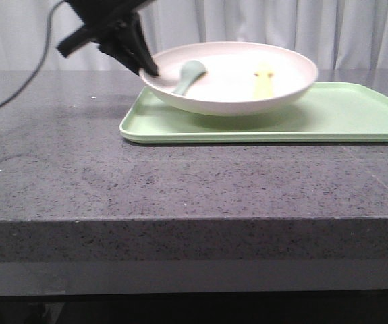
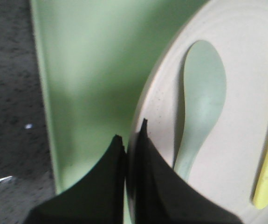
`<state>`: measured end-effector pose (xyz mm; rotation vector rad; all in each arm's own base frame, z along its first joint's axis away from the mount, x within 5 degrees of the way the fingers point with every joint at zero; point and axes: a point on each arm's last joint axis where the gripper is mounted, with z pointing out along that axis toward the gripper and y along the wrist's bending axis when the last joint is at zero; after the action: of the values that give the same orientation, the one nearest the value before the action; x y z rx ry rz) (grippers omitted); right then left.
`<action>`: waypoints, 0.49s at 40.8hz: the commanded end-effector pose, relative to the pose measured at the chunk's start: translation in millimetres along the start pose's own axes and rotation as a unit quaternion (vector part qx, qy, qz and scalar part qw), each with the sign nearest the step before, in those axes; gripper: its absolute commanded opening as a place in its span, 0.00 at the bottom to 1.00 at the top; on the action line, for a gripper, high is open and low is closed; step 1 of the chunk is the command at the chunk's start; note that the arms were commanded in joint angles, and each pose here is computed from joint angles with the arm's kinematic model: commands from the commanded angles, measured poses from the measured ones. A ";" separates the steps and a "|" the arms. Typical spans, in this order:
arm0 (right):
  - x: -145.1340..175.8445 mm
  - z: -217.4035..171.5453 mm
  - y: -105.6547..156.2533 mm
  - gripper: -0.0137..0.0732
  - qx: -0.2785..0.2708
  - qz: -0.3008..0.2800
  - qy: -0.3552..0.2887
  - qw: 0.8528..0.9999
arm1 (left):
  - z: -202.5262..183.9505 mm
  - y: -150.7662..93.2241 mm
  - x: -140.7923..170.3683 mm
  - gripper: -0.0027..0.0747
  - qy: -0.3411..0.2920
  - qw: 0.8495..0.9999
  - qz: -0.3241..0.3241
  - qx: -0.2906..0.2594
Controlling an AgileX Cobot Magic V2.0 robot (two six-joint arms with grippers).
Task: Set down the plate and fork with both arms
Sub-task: 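Grip the plate rim with the left gripper and lift it onto the tray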
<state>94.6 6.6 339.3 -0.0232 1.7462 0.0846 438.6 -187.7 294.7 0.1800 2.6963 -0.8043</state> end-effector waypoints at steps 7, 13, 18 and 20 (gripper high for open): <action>-17.7 -1.8 0.6 0.84 -0.001 -0.003 -0.049 0.999 | -7.9 -49.3 -8.9 0.01 -0.031 0.998 0.003 0.055; -17.7 -1.8 0.6 0.84 -0.001 -0.003 -0.049 0.999 | 5.0 -51.0 -7.9 0.01 -0.021 0.998 -0.002 0.056; -17.6 -1.8 0.6 0.84 -0.001 -0.003 -0.048 0.999 | 10.1 -51.6 -7.1 0.01 -0.018 0.998 -0.002 0.056; -17.6 -1.8 0.6 0.84 -0.001 -0.003 -0.048 0.999 | 10.1 -51.3 -7.5 0.01 -0.020 0.998 -0.002 0.054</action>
<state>94.6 6.6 339.1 -0.0233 1.7479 0.0846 448.0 -231.6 267.5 0.1899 2.7627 -0.8428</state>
